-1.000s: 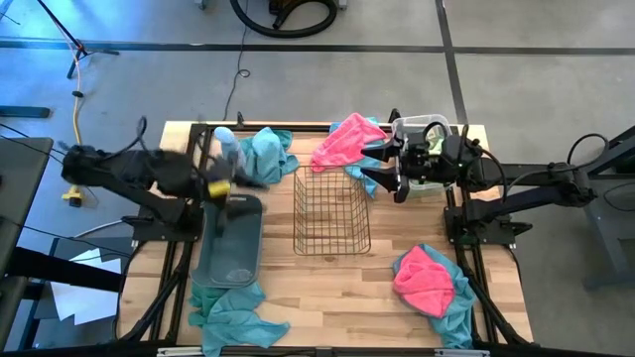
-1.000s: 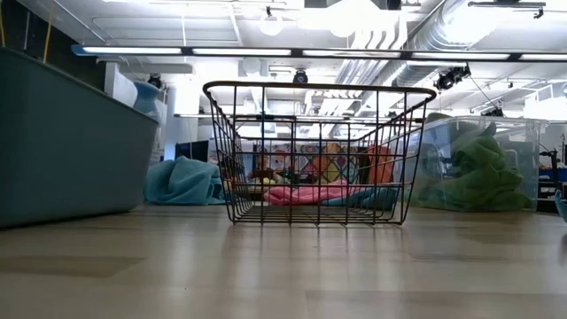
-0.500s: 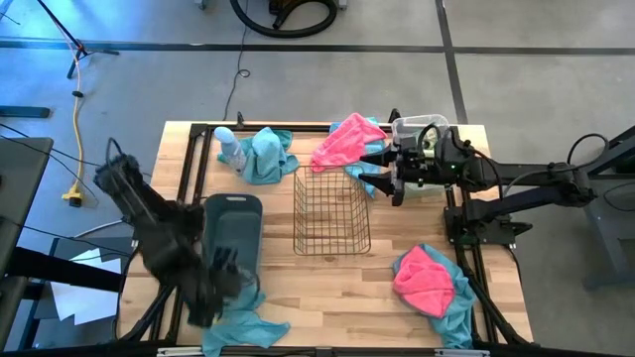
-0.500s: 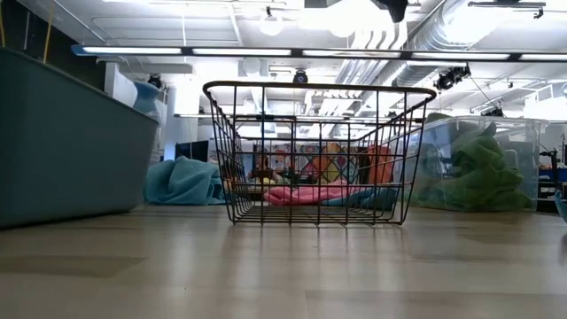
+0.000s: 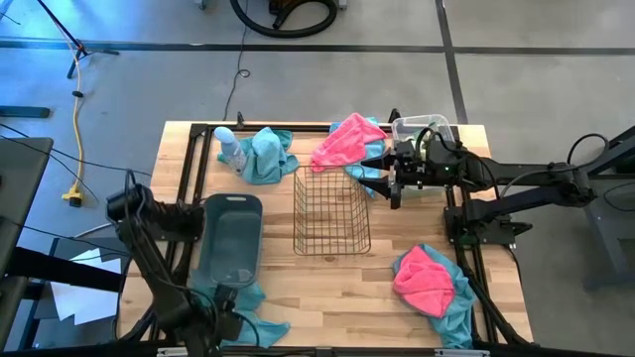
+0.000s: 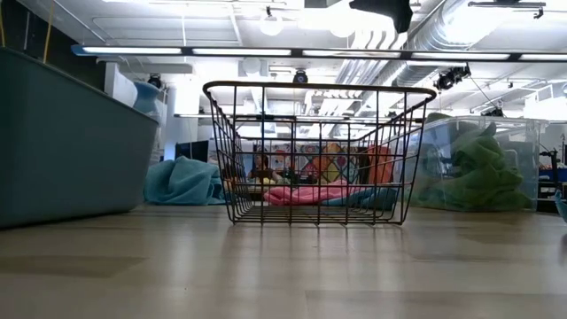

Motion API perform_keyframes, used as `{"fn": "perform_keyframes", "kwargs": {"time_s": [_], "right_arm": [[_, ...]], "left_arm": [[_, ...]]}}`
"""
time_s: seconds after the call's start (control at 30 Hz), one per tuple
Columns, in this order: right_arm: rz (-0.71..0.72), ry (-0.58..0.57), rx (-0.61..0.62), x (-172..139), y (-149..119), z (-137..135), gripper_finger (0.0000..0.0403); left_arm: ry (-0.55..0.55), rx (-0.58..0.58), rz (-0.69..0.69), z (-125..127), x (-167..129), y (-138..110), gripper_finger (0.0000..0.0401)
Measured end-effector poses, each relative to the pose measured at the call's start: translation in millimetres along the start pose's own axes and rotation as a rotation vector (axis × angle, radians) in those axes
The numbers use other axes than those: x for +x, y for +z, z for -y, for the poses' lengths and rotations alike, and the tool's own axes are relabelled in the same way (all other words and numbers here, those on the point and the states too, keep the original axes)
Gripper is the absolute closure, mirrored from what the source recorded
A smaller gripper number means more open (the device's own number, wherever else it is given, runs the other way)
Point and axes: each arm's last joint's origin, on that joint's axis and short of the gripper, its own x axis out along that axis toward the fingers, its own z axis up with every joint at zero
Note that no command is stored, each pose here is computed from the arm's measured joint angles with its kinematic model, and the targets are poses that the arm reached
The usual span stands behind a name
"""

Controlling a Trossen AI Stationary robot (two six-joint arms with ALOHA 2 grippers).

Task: Sort microfiber towel by color & place in baskets
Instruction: Put the blue towel into the wire basket

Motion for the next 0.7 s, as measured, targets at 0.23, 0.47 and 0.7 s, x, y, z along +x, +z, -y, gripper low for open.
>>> {"fn": "perform_keyframes", "kwargs": {"time_s": [0.23, 0.47, 0.7], "right_arm": [[-0.004, -0.002, 0.000, 0.0, -0.4, 0.1, 0.0126], [-0.017, -0.007, 0.001, 0.0, -1.7, 0.6, 0.0126], [-0.017, -0.007, 0.002, 0.0, -1.7, 0.6, 0.0126]], "left_arm": [[0.058, 0.019, -0.077, 6.2, 28.3, -2.5, 0.0188], [0.125, -0.026, -0.134, 7.5, 56.8, -2.8, 0.0188], [0.130, -0.027, -0.151, 8.4, 63.8, -3.4, 0.0189]]}}
